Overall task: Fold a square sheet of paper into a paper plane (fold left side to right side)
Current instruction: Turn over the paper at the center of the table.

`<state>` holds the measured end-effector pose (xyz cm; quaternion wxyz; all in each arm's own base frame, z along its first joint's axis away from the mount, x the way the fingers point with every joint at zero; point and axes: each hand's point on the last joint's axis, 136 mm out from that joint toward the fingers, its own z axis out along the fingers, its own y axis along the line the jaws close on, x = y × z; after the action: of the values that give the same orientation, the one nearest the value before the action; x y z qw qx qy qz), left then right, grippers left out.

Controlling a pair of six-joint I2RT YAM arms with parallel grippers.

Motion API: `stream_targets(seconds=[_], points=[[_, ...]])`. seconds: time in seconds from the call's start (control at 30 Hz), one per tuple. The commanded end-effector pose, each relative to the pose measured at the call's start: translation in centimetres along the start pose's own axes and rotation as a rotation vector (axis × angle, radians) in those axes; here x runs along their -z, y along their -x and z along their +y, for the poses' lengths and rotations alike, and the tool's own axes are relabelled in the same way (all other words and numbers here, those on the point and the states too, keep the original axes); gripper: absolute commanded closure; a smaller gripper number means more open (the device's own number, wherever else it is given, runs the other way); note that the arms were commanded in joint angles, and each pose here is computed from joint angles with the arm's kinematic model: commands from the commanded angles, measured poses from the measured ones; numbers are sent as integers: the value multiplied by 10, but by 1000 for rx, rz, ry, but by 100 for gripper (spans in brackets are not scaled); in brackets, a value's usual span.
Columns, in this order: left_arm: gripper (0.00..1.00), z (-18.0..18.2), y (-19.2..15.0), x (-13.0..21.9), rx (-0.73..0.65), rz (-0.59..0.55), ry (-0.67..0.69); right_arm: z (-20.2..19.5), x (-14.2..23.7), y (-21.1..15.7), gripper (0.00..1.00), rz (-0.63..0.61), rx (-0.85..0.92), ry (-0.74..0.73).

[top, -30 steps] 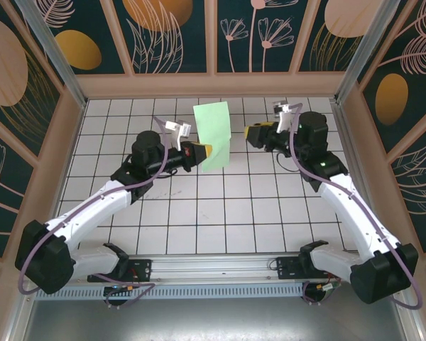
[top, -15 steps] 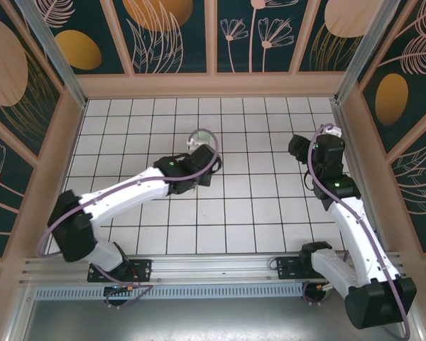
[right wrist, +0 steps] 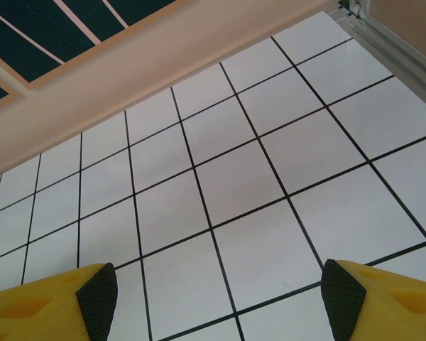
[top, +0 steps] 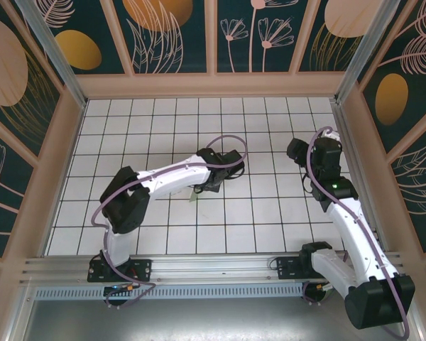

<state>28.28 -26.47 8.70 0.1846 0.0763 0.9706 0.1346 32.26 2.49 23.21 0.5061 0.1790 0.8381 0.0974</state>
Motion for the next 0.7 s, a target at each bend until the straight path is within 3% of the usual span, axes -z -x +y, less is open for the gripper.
stream_targets(seconds=[0.0, 0.43, 0.53, 0.67], points=[[96, -6, -8, -2, -83, 74, 12, -1, 1, -1, 21, -5, -19, 9], [93, -89, 15, -30, -271, 181, -160, -1, 5, -12, 21, 33, -37, 29], [86, -104, 21, -34, -265, 185, -226, 0, 5, -15, 21, 41, -40, 35], [64, -122, 29, -31, -248, 171, -344, -1, 2, -23, 21, 65, -51, 38]])
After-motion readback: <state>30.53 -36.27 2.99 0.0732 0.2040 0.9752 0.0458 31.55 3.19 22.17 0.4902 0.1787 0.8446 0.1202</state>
